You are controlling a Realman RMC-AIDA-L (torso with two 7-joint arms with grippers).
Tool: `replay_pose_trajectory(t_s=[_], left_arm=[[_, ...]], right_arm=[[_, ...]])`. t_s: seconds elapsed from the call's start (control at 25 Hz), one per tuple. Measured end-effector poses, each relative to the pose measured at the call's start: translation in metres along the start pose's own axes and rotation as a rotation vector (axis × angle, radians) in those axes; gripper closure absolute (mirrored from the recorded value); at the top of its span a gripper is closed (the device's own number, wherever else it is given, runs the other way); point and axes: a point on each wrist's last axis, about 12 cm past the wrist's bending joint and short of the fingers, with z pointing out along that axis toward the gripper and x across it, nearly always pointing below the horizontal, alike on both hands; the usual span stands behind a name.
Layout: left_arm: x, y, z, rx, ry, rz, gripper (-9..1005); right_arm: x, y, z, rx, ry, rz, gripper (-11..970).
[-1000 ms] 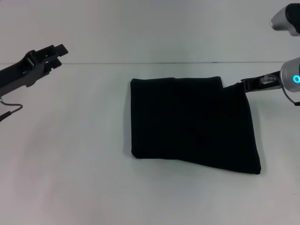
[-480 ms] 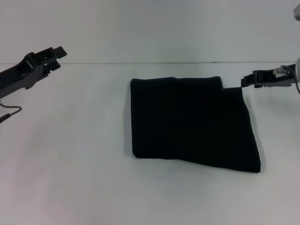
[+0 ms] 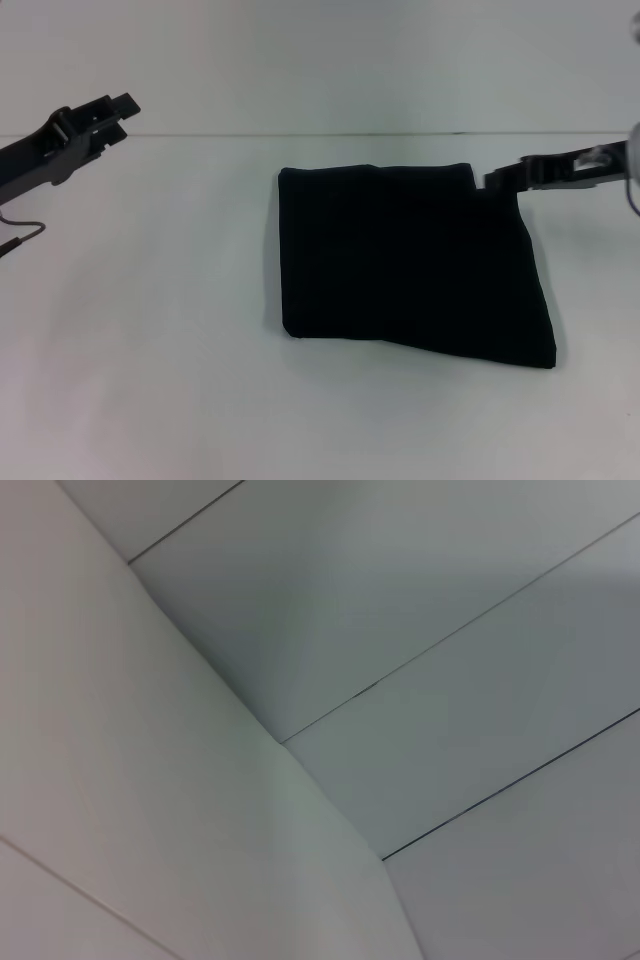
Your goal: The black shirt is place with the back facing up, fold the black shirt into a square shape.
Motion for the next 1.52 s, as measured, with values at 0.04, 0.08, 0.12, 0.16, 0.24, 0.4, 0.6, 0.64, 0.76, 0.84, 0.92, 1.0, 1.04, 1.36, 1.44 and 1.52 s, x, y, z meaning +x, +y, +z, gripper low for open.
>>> replay_pose_trajectory(t_s=[0.04, 0.08, 0.12, 0.16, 0.24, 0.4, 0.6, 0.64, 0.76, 0.84, 0.92, 1.0, 1.04, 1.36, 1.44, 1.52], left_arm=[[0.0, 0.0, 0.0, 0.001, -0.001, -0.001, 455], [0.0, 0.0, 0.001, 0.007, -0.006, -0.007, 455], [0.0, 0.0, 0.001, 0.007, -0.006, -0.007, 455], [0.0, -0.001, 0.001, 0.009, -0.008, -0.01, 455], [0.0, -0.001, 0.001, 0.012, -0.01, -0.013, 455], [0.001, -0.001, 0.002, 0.014, -0.01, -0.013, 455], [0.001, -0.002, 0.004, 0.019, -0.005, -0.016, 455], [0.002, -0.002, 0.004, 0.02, -0.005, -0.018, 455], [0.002, -0.002, 0.004, 0.021, -0.007, -0.022, 455], [0.002, -0.002, 0.004, 0.022, -0.008, -0.023, 455], [0.002, -0.002, 0.005, 0.024, -0.011, -0.025, 455], [0.002, -0.002, 0.006, 0.024, -0.018, -0.028, 455], [0.002, -0.003, 0.006, 0.024, -0.02, -0.029, 455], [0.007, -0.003, 0.009, 0.031, -0.014, -0.039, 455], [0.009, -0.002, 0.008, 0.034, -0.01, -0.044, 455], [0.01, -0.002, 0.007, 0.034, -0.008, -0.044, 455]], right_arm=[[0.0, 0.003, 0.003, 0.004, 0.021, -0.031, 543], [0.0, 0.007, 0.006, 0.01, 0.045, -0.064, 543], [0.001, 0.011, 0.008, 0.013, 0.067, -0.085, 543], [0.001, 0.013, 0.01, 0.01, 0.084, -0.091, 544], [0.003, 0.016, 0.012, -0.001, 0.118, -0.082, 544], [0.004, 0.017, 0.012, -0.008, 0.147, -0.027, 545], [0.006, 0.016, 0.014, 0.006, 0.14, 0.013, 546], [0.007, 0.014, 0.016, 0.014, 0.14, 0.017, 547], [0.011, 0.01, 0.023, 0.048, 0.125, 0.029, 547], [0.013, 0.006, 0.029, 0.08, 0.088, 0.033, 546], [0.011, 0.006, 0.036, 0.118, 0.027, 0.021, 546], [0.005, 0.005, 0.039, 0.157, -0.06, 0.003, 546], [0.0, 0.005, 0.04, 0.175, -0.119, -0.003, 545], [-0.033, -0.008, 0.026, 0.252, -0.326, 0.008, 544], [-0.03, -0.011, 0.017, 0.193, -0.278, 0.029, 544], [-0.024, -0.01, 0.007, 0.117, -0.226, 0.046, 543]])
